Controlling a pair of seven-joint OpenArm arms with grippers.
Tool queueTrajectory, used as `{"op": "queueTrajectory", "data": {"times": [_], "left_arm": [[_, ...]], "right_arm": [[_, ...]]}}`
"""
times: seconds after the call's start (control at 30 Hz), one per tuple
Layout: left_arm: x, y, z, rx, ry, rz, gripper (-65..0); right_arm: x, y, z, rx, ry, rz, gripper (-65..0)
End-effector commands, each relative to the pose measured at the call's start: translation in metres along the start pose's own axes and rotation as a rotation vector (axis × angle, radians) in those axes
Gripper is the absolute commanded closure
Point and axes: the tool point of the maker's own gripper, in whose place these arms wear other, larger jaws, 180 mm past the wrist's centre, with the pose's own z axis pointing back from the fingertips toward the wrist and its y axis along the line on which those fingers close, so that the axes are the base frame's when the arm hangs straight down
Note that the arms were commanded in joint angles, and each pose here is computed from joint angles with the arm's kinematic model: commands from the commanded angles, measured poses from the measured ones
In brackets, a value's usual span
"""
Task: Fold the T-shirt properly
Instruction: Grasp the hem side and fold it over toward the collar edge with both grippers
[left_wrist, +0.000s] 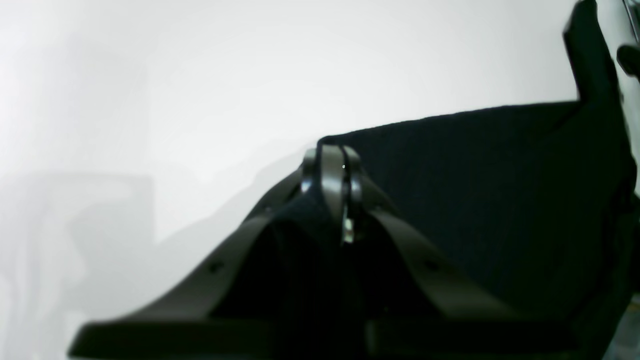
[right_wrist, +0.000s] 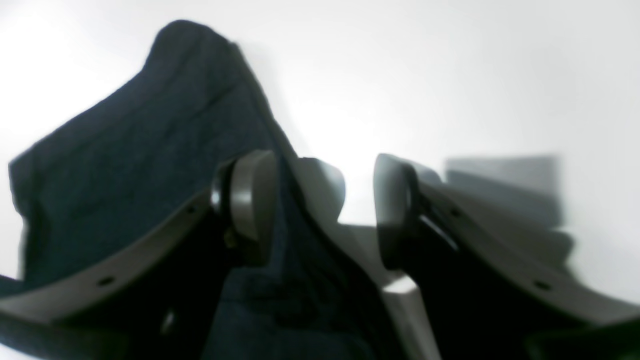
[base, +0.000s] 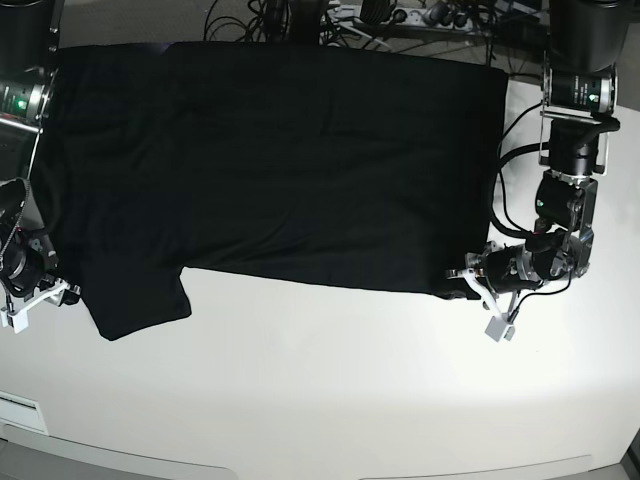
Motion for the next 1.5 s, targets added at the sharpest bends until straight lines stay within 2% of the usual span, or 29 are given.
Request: {"op": "queueTrajectory", "data": {"times": [0.0,0.17,0.37,0.57,0.63,0.67,0.73,0.77,0.93,1.13,1.3,1.47], "left_arm": [[-0.009,0.015,0.006,0.069,0.064,-0.019,0.0],[-0.009,0.015,0.006,0.069,0.064,-0.018,0.0],[-0.009,0.015,0.006,0.07,0.064,-0.018,0.0],[-0.009,0.015,0.006,0.069,0.064,-0.019,0.0],[-0.009,0.015,0.006,0.069,0.063,-0.019,0.0],[-0.009,0.015,0.006,0.069,0.064,-0.019,0.0],[-0.009,0.014,0.006,0.063,0.064,-0.028,0.0],[-0.009,0.012,0.006,0.048,0.064,-0.048,0.0],[-0.005,0.004,0.005,0.005,0.05,-0.131,0.0],[0.002,0.006,0.005,0.017,0.014,-0.241,0.0],[0.0,-0.002,0.005,-0.026,0.017,-0.292,0.0],[0.007,-0.009,0.006,-0.037,0.0,-0.312,0.0]], "right_arm": [[0.027,-0.002,0.007,0.016,-0.063,-0.015,-33.6],[0.009,0.007,0.001,0.102,-0.007,-0.1,-33.4],[0.006,0.03,0.003,0.227,0.006,-0.106,-33.4],[0.007,0.039,0.004,0.27,-0.006,-0.086,-33.1],[0.006,0.044,0.003,0.288,-0.006,-0.072,-27.9],[0.006,0.046,0.003,0.297,-0.007,-0.064,-21.7],[0.007,0.051,0.005,0.328,-0.016,-0.034,-3.6],[0.008,0.055,0.006,0.348,-0.025,-0.018,0.0],[0.022,0.064,0.012,0.361,-0.051,0.034,0.0],[0.023,0.08,0.031,0.377,-0.056,0.186,0.0],[-0.007,0.1,0.055,0.375,-0.058,0.425,0.0],[-0.031,0.102,0.086,0.306,-0.108,0.707,0.0]]}}
